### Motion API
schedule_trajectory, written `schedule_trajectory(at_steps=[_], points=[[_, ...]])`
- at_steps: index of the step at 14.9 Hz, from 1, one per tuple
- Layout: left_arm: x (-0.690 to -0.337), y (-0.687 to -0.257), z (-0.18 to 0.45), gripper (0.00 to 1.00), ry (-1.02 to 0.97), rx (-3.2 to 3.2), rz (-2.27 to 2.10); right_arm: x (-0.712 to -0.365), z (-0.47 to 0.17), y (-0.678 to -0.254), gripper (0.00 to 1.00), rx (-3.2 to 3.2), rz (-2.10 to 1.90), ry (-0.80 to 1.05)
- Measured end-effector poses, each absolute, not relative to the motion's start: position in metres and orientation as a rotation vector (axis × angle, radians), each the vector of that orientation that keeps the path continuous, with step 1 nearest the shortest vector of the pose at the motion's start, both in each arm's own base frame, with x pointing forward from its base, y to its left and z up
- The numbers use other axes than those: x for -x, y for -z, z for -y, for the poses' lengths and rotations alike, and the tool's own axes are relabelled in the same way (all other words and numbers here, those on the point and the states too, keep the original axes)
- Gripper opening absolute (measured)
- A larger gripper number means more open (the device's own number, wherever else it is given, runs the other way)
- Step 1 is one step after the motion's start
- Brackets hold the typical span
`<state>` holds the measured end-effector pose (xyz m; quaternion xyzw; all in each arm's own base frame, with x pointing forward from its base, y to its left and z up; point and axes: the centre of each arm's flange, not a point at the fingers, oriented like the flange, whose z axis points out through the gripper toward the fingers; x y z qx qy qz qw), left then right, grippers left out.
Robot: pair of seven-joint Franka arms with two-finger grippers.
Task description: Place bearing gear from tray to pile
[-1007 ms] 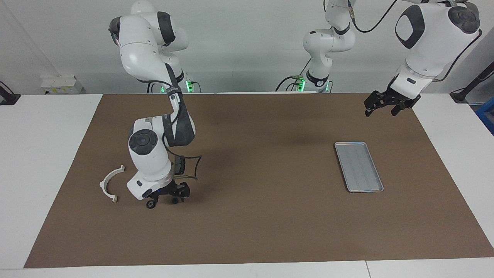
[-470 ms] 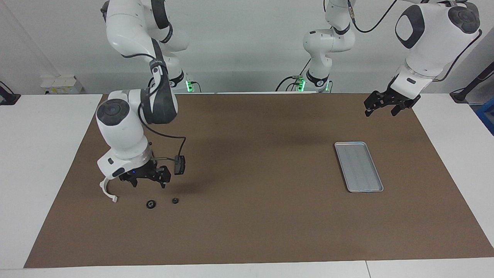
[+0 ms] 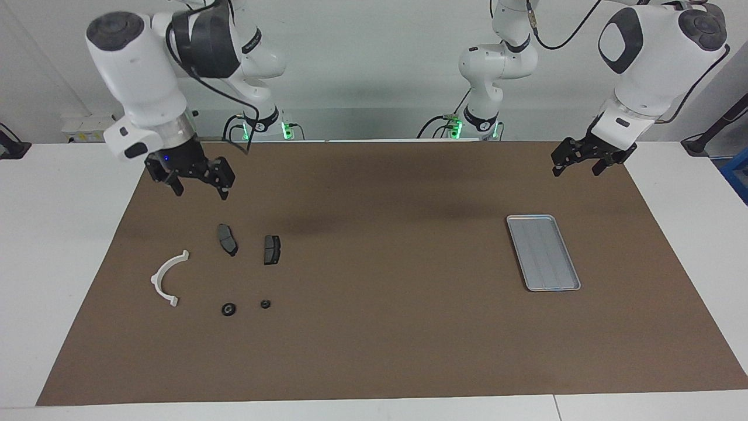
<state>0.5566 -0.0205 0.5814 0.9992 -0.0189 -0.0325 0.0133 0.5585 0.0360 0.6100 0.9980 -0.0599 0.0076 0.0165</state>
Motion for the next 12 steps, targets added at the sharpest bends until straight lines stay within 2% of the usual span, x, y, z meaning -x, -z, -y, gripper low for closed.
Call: schedule_trajectory(at_steps=[2, 4, 12], points=[[-0.557, -0.581, 0.020, 1.00, 0.101, -3.113, 0.059, -0.527, -0.040, -0.638, 1.00, -3.098, 0.177, 0.003], [-0.557, -0.581, 0.020, 1.00, 0.101, -3.113, 0.059, -0.511, -0.041, -0.648, 1.00, -3.095, 0.174, 0.035], [-0.557, -0.581, 0.020, 1.00, 0.101, -3.113, 0.059, -0.507, -0.042, -0.641, 1.00, -3.097, 0.173, 0.084]])
